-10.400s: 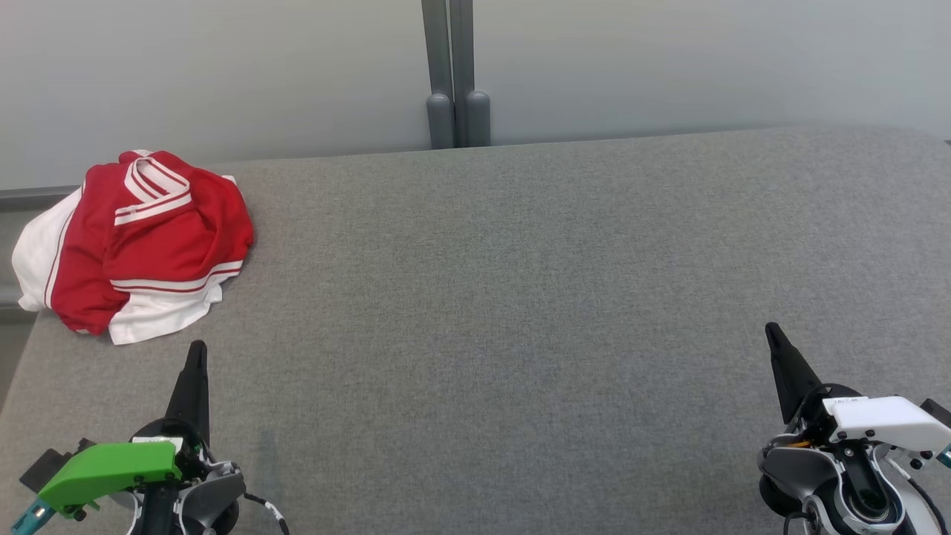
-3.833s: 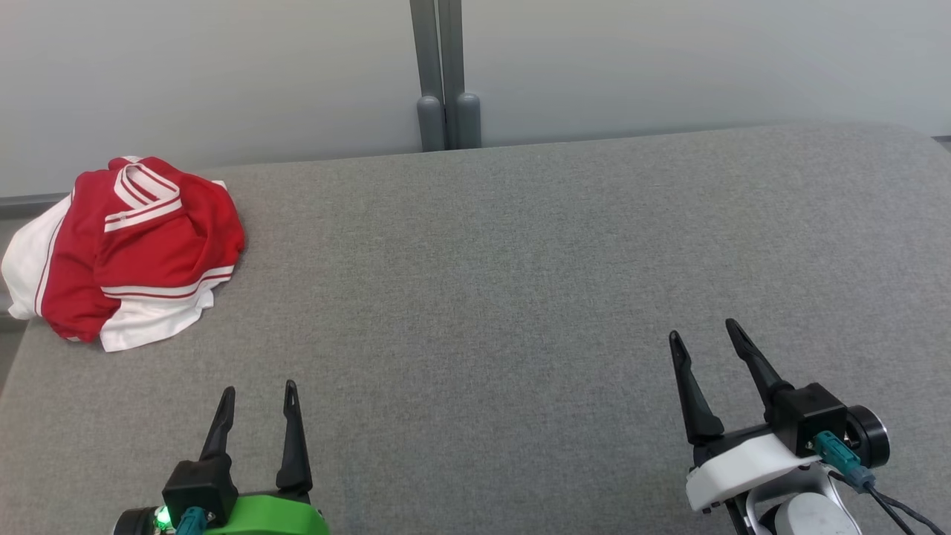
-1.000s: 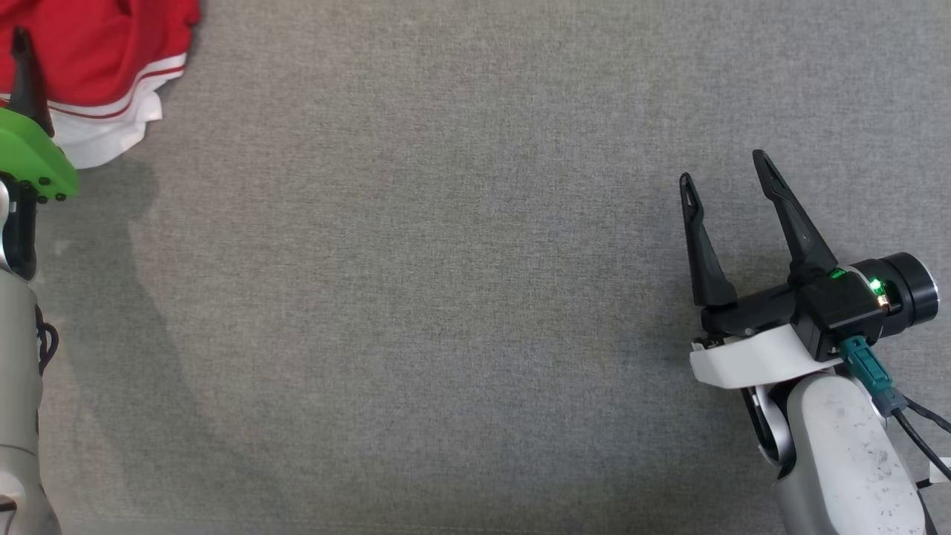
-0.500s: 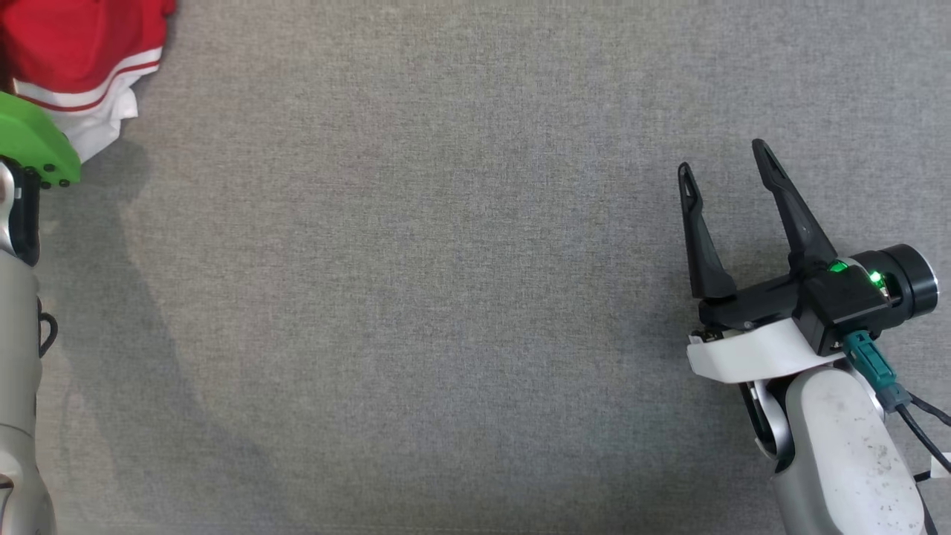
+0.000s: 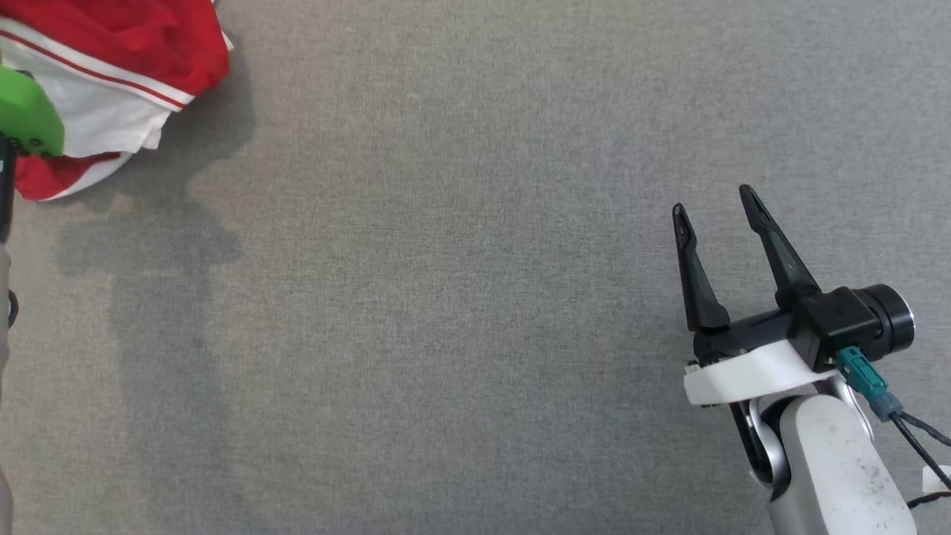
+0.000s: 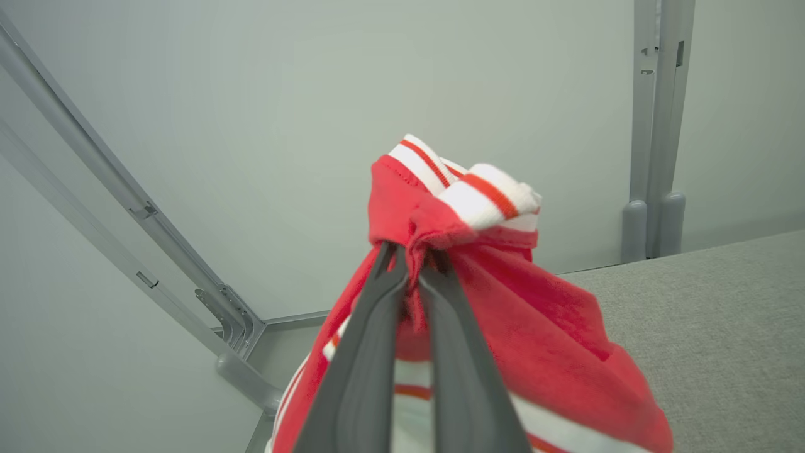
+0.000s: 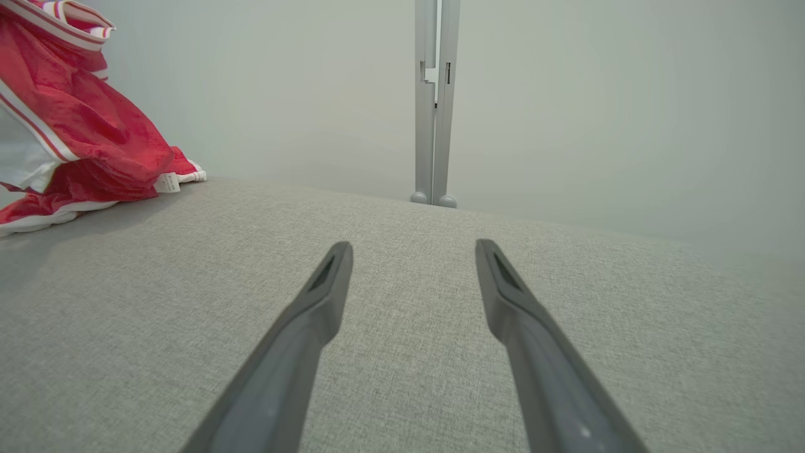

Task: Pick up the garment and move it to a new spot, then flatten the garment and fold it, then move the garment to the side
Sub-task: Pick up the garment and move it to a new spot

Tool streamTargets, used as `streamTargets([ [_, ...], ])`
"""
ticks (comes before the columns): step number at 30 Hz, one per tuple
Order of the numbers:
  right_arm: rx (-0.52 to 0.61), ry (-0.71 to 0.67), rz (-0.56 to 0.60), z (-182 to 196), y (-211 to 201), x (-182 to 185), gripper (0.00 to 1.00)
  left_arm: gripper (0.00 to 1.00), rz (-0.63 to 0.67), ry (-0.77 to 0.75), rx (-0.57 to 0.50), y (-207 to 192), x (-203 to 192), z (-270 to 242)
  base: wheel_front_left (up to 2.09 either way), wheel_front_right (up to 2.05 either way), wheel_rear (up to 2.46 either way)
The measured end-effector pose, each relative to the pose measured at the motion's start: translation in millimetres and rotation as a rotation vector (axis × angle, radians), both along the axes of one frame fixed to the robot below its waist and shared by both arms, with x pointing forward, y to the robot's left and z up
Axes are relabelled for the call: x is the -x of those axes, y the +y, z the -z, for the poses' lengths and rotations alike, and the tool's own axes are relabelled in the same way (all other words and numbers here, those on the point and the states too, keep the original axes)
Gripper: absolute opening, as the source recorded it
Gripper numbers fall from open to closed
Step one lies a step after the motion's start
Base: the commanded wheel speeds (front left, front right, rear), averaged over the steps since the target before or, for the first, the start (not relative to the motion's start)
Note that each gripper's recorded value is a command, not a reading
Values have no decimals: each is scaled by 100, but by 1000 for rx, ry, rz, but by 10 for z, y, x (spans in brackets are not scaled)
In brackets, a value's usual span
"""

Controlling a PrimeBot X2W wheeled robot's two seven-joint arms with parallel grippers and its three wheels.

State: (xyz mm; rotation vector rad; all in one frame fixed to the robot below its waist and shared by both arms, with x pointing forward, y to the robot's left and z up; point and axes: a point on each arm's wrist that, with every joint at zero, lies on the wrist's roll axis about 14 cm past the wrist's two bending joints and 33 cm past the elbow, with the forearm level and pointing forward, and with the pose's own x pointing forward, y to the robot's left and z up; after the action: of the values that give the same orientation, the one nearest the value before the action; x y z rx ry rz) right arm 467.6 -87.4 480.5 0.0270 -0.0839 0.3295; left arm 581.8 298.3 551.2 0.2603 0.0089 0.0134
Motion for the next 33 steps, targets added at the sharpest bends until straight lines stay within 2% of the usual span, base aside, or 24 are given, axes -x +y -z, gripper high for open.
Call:
streamTargets([
  [7, -3, -51, 68, -315, -252, 257, 100, 0, 198, -158, -68, -679, 145, -798, 0, 0, 0],
  [10, 1, -71, 110, -423, -404, 378, 100, 0, 284, -207, -52, -1022, 256, -1002, 0, 0, 0],
  [14, 13, -79, 177, -483, -646, 562, 100, 0, 440, -272, 8, -1685, 411, -1218, 0, 0, 0],
  [20, 23, -85, 261, -536, -935, 820, 100, 0, 684, -336, 157, -2721, 769, -1463, 0, 0, 0],
  [25, 17, -100, 312, -596, -1100, 960, 100, 0, 840, -387, 393, -3414, 1128, -1717, 0, 0, 0],
  [29, 13, -94, 338, -585, -1185, 1001, 100, 0, 846, -360, 515, -3578, 1177, -1621, 0, 0, 0],
  [33, 10, -78, 347, -535, -1217, 953, 100, 0, 750, -214, 565, -3520, 1016, -1023, 0, 0, 0],
])
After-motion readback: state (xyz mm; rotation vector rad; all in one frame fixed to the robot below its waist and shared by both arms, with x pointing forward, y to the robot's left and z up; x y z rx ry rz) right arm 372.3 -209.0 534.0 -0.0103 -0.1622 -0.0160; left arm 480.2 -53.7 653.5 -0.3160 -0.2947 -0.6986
